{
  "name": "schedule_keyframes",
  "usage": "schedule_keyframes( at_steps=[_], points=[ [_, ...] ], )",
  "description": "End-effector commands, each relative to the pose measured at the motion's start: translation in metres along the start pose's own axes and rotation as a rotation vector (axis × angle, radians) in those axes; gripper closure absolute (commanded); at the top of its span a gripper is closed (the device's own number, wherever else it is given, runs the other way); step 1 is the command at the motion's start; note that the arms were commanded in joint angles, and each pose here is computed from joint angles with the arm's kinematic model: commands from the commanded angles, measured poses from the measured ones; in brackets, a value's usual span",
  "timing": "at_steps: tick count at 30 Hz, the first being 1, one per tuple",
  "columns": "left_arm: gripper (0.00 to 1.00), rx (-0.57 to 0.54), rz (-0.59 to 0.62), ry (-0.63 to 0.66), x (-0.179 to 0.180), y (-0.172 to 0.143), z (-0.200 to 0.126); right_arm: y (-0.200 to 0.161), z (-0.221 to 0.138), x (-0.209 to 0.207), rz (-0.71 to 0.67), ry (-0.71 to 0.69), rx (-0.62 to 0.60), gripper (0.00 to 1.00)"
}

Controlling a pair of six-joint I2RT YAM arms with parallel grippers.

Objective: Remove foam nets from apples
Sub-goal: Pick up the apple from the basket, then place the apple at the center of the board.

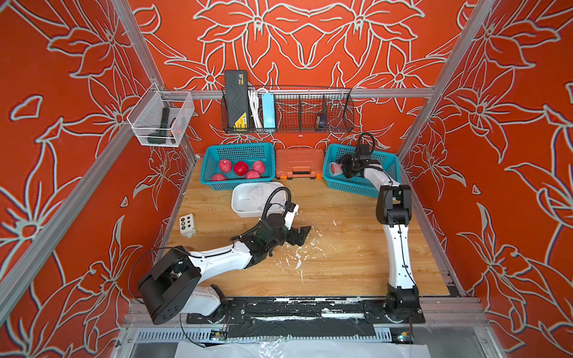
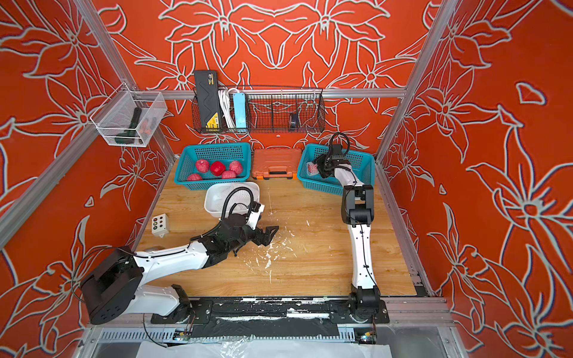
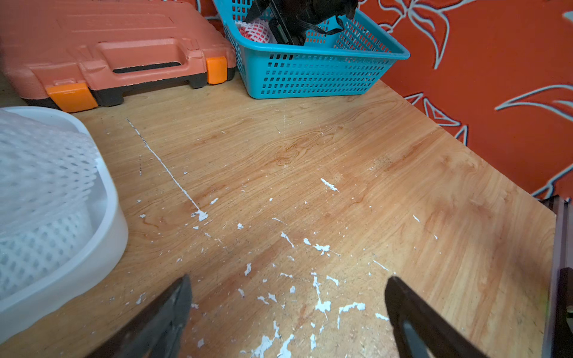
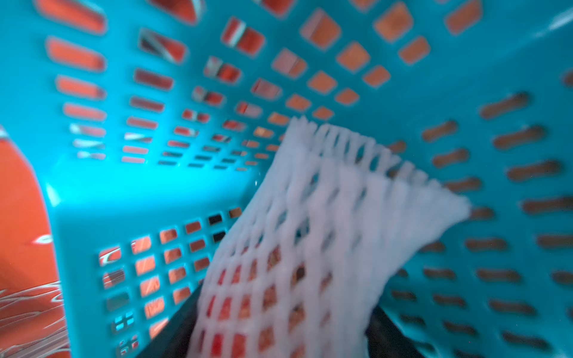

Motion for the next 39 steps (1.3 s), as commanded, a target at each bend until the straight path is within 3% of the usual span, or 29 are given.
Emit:
schedule_keyframes(
  at_steps=[1, 16, 25, 31, 39],
  points=[
    [0.06, -0.045, 0.021, 0.005, -0.003, 0.018, -0.006, 0.008, -0.032, 0.026, -0.038, 0.077, -0.077, 0.43],
    [0.05, -0.075, 0.064, 0.072, 0.001, 0.027, -0.024, 0.012, -0.077, 0.036, -0.058, 0.163, -0.093, 0.44],
    [0.05, -0.22, 0.067, 0.103, 0.007, 0.032, -0.054, -0.009, -0.153, 0.066, -0.272, 0.274, -0.102, 0.46],
    [0.05, -0.297, 0.049, 0.136, 0.014, 0.023, -0.066, -0.052, -0.184, 0.048, -0.316, 0.28, -0.094, 0.48],
    [0.05, -0.339, 0.014, 0.172, 0.024, 0.012, -0.079, -0.162, -0.223, 0.046, -0.714, 0.192, -0.121, 0.46]
  ],
)
Point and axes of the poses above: each gripper's point midway between its finger pads, its own z axis out along the fingers, its own x axis along the line the jaws close on, y = z × x, the point moved 8 cm from there along -z, back along the fingers, and after that the axes turned 1 degree about z, right-handed, at the moved point
